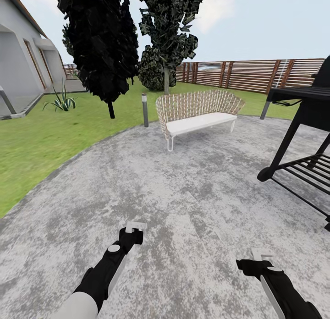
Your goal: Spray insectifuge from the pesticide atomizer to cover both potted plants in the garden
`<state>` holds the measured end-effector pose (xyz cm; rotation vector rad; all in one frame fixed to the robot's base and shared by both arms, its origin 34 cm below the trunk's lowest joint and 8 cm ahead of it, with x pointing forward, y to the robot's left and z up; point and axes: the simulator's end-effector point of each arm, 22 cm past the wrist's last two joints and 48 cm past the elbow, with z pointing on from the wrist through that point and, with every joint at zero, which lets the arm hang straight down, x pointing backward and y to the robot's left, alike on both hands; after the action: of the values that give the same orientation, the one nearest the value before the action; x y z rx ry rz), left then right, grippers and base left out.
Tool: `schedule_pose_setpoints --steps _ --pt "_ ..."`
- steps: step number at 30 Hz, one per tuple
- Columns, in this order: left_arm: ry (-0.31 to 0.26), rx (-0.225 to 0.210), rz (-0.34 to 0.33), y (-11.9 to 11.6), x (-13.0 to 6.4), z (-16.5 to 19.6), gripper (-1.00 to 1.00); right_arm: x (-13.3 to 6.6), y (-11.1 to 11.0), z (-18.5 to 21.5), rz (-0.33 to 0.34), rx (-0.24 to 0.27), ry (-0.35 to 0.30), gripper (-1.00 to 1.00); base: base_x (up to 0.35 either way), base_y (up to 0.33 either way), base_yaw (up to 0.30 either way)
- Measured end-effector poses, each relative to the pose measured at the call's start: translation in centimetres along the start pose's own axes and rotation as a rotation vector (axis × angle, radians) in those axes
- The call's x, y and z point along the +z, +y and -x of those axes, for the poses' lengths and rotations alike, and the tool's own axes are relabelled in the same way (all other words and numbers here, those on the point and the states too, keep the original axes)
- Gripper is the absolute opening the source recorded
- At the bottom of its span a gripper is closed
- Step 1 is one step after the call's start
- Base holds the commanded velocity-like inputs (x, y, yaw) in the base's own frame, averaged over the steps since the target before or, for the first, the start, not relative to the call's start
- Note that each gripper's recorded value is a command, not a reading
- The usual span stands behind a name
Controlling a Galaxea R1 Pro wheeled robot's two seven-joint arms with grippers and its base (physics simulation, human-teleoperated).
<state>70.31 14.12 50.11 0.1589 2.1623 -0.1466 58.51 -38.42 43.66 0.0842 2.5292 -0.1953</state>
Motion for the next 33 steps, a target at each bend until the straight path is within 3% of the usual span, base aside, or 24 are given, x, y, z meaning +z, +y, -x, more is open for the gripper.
schedule_pose_setpoints --steps 8,17,33 --pt "-0.033 0.001 0.006 0.3 -0.8 3.3 -1.0 -1.3 -0.2 1.6 0.001 0.002 -0.007 1.0 0.0 0.0 0.0" --pt "-0.033 0.001 0.008 0.5 -1.6 5.0 -1.0 -3.9 -0.9 7.0 -0.005 0.003 -0.098 1.0 0.0 0.0 0.0" --pt "-0.034 0.004 0.007 0.4 -3.0 8.0 -1.0 -6.3 -1.4 9.5 -0.008 0.004 -0.103 1.0 0.0 0.0 0.015"
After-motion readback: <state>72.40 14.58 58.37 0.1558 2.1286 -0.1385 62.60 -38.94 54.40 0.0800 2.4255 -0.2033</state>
